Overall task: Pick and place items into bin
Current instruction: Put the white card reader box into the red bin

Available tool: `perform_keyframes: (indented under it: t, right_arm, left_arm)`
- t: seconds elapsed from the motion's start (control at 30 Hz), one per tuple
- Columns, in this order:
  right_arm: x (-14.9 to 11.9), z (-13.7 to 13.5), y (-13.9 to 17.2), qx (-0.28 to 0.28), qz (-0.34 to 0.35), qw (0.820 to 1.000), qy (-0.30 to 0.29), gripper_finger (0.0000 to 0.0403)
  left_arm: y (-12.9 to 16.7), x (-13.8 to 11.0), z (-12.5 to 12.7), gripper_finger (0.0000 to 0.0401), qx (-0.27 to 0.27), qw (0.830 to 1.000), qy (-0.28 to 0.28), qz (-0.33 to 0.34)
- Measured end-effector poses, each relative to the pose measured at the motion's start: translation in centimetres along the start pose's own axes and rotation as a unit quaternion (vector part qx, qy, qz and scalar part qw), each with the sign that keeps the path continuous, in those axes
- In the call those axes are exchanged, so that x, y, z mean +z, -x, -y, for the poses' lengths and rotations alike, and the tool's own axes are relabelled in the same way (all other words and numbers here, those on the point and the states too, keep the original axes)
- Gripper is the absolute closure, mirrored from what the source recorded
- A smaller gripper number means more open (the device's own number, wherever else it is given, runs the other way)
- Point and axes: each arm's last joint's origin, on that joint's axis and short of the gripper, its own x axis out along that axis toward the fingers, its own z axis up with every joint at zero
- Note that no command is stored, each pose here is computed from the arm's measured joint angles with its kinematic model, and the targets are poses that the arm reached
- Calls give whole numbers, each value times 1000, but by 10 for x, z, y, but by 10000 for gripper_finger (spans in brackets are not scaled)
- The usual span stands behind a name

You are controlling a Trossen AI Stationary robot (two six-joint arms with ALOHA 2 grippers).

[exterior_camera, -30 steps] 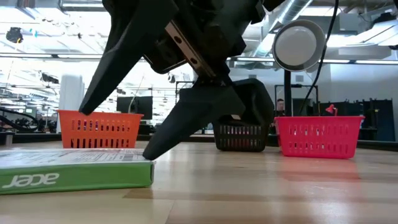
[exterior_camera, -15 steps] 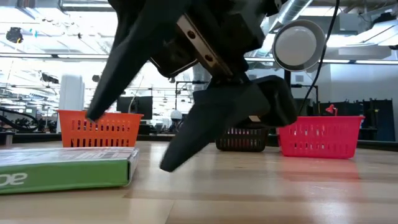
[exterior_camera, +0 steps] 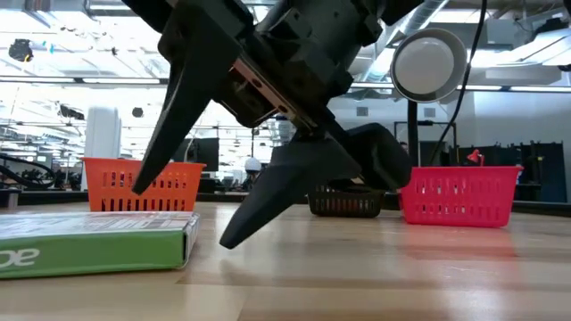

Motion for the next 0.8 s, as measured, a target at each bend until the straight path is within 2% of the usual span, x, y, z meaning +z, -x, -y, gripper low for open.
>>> perform_keyframes:
  t: [0.33, 0.43, 0.5, 0.8]
  right_arm:
    - [1, 0, -1, 3, -6, 1000, -1, 179]
    - [6, 1, -10, 23, -4, 1000, -4, 179]
    - [9, -3, -16, 58, -2, 998, -1, 179]
    - [17, 1, -22, 67, -12, 998, -5, 179]
  left_arm:
    - [19, -12, -1, 401, -31, 999, 14, 12]
    - [18, -19, -2, 401, -34, 999, 9, 35]
    - [16, -21, -4, 401, -35, 998, 21, 53]
    - [34, 9, 10, 401, -36, 997, -29, 65]
